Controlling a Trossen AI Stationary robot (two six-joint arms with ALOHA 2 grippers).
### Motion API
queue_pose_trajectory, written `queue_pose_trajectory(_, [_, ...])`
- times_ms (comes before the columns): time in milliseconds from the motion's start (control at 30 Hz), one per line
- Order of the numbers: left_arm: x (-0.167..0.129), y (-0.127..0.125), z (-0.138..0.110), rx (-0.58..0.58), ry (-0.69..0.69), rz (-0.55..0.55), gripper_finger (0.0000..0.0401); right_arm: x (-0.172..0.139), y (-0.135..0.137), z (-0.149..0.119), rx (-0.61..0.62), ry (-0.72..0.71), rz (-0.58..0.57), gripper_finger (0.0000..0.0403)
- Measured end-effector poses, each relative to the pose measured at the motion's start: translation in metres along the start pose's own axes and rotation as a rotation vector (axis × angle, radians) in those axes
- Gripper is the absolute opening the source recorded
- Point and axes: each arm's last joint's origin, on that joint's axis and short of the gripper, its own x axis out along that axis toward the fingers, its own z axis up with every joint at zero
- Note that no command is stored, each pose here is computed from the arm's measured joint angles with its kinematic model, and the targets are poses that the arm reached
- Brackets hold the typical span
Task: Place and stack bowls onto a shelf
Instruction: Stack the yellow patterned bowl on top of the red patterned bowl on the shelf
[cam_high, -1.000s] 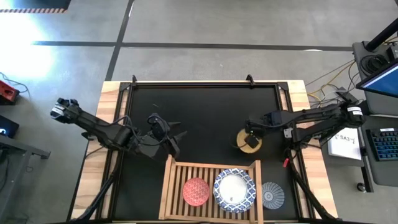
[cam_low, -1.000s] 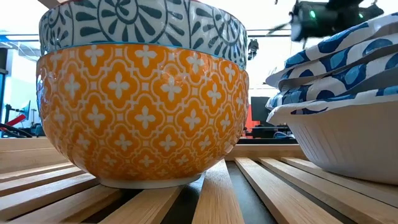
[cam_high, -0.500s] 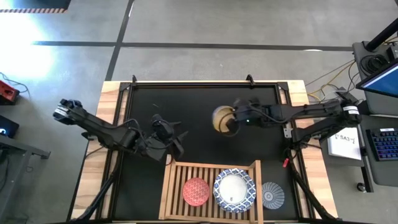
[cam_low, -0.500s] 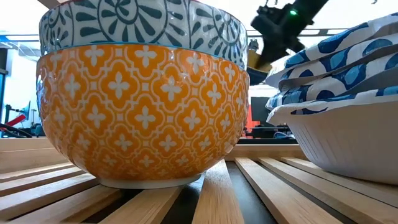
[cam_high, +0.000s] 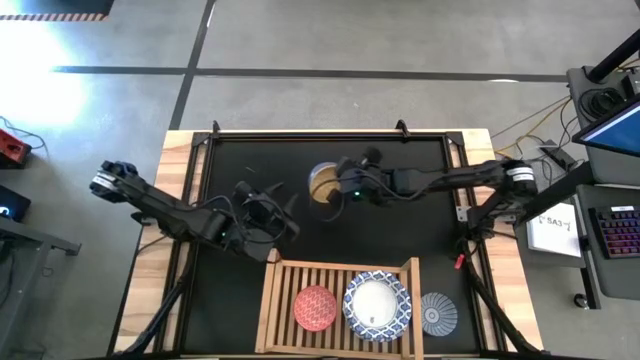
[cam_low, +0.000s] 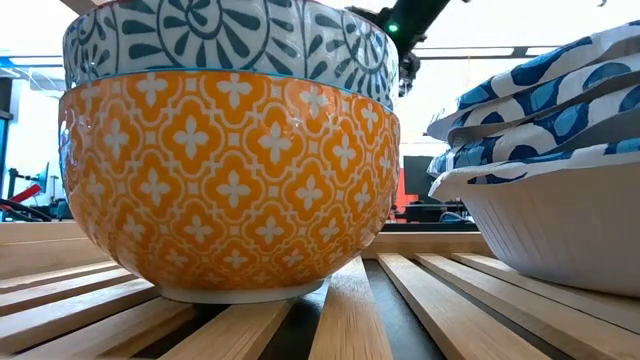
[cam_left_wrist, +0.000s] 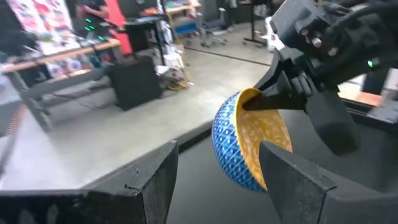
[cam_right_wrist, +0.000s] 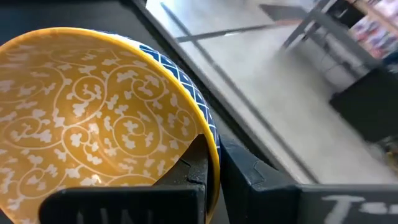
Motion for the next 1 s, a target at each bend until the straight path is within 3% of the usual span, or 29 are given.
queue_pose_trajectory(100, [0.001, -0.001, -0.002, 0.031, -0.025, 0.054, 0.0208, 0.005, 0.005, 0.013, -0.032, -0.023, -0.045, 0.0013])
queue_pose_trajectory(267, [0.004, -0.006, -0.010, 0.180, -0.086, 0.206, 0.0208, 0.009, 0.013, 0.031, -0.072, -0.078, -0.093, 0.0013])
queue_pose_trajectory(433, [0.010, -0.011, -0.020, 0.258, -0.106, 0.282, 0.0208, 0.000, 0.023, 0.046, -0.095, -0.186, -0.067, 0.0013])
queue_pose_trajectory(1000, [0.023, -0.010, -0.018, 0.147, -0.114, 0.320, 0.0208, -0.012, 0.041, 0.059, -0.134, -0.340, -0.057, 0.0013])
